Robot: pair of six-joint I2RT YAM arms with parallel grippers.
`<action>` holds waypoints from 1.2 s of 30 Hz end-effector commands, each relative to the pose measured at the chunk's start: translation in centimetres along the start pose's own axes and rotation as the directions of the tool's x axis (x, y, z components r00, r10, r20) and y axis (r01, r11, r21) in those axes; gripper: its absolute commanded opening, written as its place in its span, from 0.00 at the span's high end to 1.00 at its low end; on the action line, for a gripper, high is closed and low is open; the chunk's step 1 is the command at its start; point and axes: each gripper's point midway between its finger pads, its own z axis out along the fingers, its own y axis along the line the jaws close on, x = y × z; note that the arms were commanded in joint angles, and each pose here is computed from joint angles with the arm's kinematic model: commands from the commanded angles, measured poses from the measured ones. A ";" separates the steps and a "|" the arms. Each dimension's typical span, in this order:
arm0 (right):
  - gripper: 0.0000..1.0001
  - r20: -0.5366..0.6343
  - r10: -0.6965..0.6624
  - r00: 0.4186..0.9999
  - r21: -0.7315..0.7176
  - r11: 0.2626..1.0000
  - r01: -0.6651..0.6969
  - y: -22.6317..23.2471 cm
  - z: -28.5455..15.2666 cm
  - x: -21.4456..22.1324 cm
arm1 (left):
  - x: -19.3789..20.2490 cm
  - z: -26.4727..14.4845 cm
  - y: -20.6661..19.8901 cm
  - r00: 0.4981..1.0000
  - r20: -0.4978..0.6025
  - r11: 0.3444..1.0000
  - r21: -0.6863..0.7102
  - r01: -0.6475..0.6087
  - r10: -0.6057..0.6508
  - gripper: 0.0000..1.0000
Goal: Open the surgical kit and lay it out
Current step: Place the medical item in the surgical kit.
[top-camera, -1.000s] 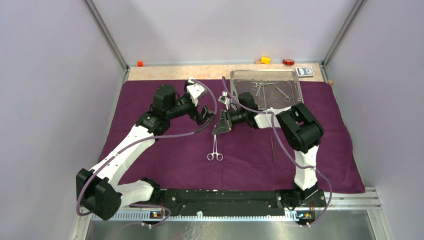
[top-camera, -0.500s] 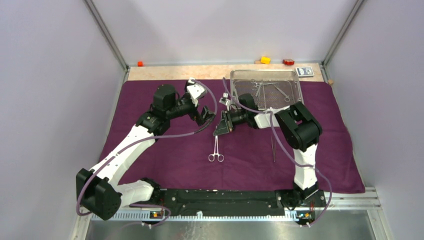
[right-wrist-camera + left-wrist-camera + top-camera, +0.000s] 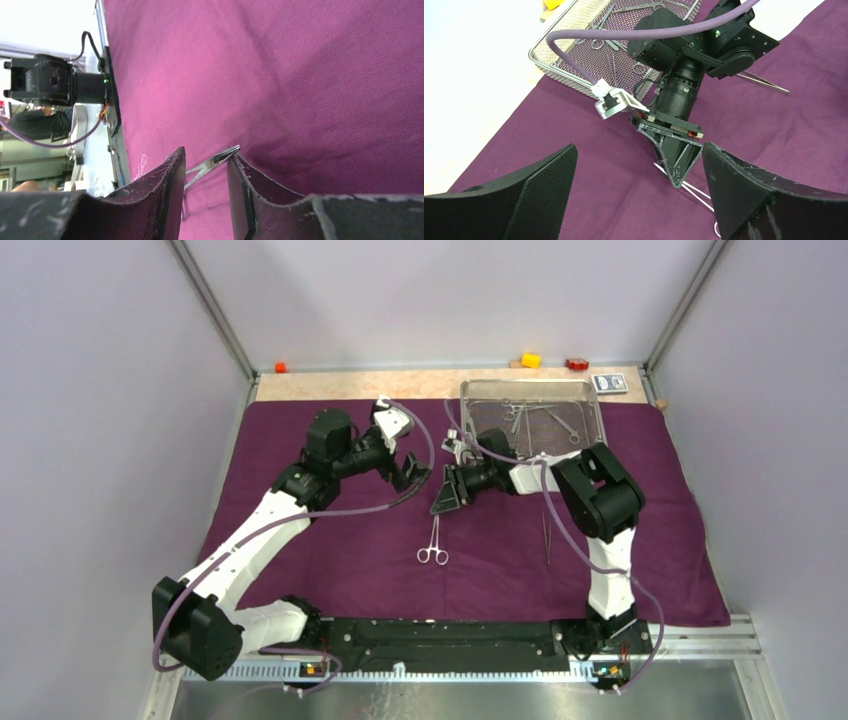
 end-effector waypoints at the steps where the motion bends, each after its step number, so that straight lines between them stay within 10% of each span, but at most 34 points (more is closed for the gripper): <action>1: 0.64 0.019 -0.078 0.997 0.042 0.996 0.077 -0.3 -0.1 -2.0 | -1.7 -0.6 -0.3 0.998 0.056 1.000 0.007 -0.019 0.018 0.01; 18: 0.62 0.004 -0.188 0.982 0.144 0.972 0.186 0.4 -1.6 -3.8 | -1.7 -0.6 0.6 0.999 0.049 0.999 -0.036 -0.013 0.015 0.01; 26: 0.52 0.069 -0.393 0.917 0.276 0.891 0.361 4.3 -6.9 -8.7 | -3.9 -1.3 4.1 0.998 0.056 0.976 -0.219 -0.002 0.015 0.01; 36: 0.45 0.200 -0.431 0.880 0.577 0.777 0.250 1.6 -17.6 -16.4 | -6.5 -0.5 5.9 0.998 0.069 0.969 -0.245 0.028 -0.012 0.01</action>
